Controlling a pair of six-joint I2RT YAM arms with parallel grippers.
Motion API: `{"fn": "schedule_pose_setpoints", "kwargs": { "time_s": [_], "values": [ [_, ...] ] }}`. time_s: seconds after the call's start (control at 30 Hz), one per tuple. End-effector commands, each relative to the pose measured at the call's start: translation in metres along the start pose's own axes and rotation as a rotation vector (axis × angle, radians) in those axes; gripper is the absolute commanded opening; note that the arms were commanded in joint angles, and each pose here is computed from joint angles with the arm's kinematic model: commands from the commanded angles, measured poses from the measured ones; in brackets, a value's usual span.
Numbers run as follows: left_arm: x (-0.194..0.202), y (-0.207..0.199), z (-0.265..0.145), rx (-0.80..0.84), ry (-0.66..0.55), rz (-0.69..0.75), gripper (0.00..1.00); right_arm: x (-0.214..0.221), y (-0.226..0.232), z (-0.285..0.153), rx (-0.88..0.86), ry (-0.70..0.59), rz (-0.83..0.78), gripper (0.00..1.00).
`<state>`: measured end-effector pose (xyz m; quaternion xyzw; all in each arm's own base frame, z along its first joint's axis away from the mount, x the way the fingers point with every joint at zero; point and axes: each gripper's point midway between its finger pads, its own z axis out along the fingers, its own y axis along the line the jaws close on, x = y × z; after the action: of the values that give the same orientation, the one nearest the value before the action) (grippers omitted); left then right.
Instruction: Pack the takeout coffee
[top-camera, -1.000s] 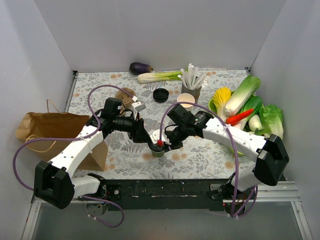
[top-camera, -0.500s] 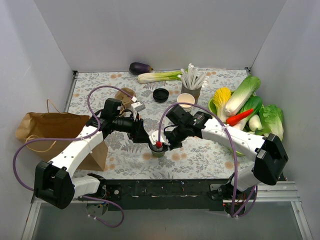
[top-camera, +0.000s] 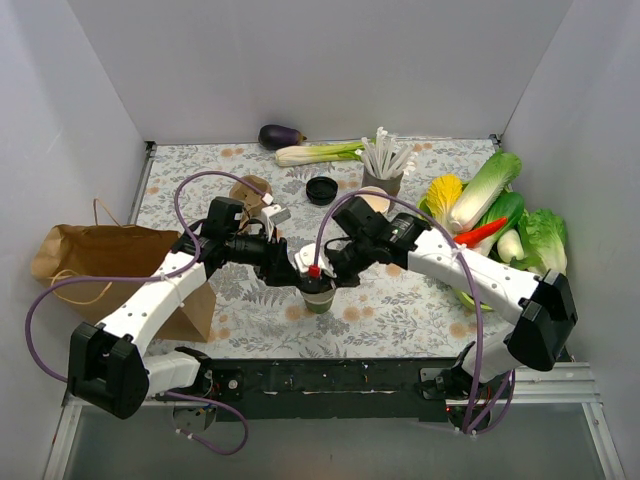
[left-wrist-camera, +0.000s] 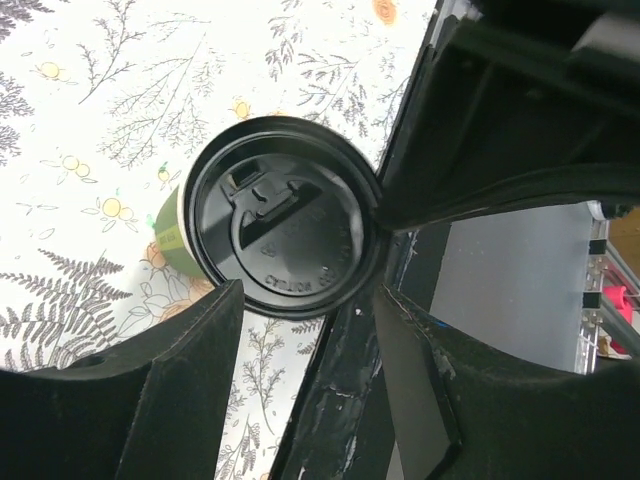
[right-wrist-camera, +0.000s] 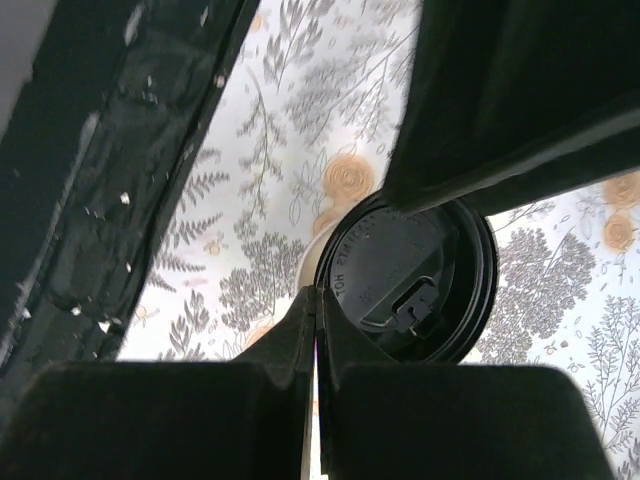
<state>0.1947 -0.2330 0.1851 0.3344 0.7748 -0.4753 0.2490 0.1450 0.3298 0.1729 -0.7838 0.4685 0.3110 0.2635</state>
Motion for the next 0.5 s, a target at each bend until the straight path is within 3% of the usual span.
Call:
{"fn": "schedule_pose_setpoints", "kwargs": {
  "time_s": [0.0, 0.07, 0.13, 0.17, 0.2, 0.23, 0.27, 0.3, 0.37, 0.47],
  "values": [
    [-0.011, -0.004, -0.011, -0.043, -0.033, 0.076, 0.55, -0.046, -0.011, -0.035, 0.045, -0.164, 0.121, 0.01],
    [-0.013, -0.005, -0.014, -0.060, -0.049, 0.096, 0.56, -0.056, -0.016, -0.042, 0.028, -0.251, 0.191, 0.01],
    [-0.015, -0.004, -0.016, -0.084, -0.069, 0.117, 0.57, -0.051, -0.027, -0.054, 0.030, -0.324, 0.392, 0.01],
    [-0.011, -0.002, -0.015, -0.092, -0.067, 0.114, 0.58, -0.062, -0.034, -0.061, 0.003, -0.422, 0.414, 0.01],
    [-0.011, 0.001, -0.016, -0.109, -0.075, 0.123, 0.59, -0.047, -0.036, -0.063, -0.031, -0.461, 0.611, 0.01],
    [-0.010, 0.002, -0.015, -0.112, -0.075, 0.127, 0.60, -0.044, -0.036, -0.063, -0.072, -0.508, 0.698, 0.01],
    [-0.007, 0.003, -0.015, -0.111, -0.072, 0.124, 0.62, -0.054, -0.042, -0.071, -0.113, -0.601, 0.647, 0.01],
    [-0.007, 0.003, -0.015, -0.110, -0.073, 0.128, 0.64, -0.039, -0.034, -0.067, -0.186, -0.622, 0.866, 0.01],
    [-0.007, 0.005, -0.013, -0.107, -0.069, 0.123, 0.70, -0.036, -0.029, -0.069, -0.247, -0.663, 0.921, 0.01],
    [-0.007, 0.009, -0.010, -0.107, -0.068, 0.116, 0.72, -0.032, -0.028, -0.068, -0.285, -0.679, 0.935, 0.01]
  ]
}}
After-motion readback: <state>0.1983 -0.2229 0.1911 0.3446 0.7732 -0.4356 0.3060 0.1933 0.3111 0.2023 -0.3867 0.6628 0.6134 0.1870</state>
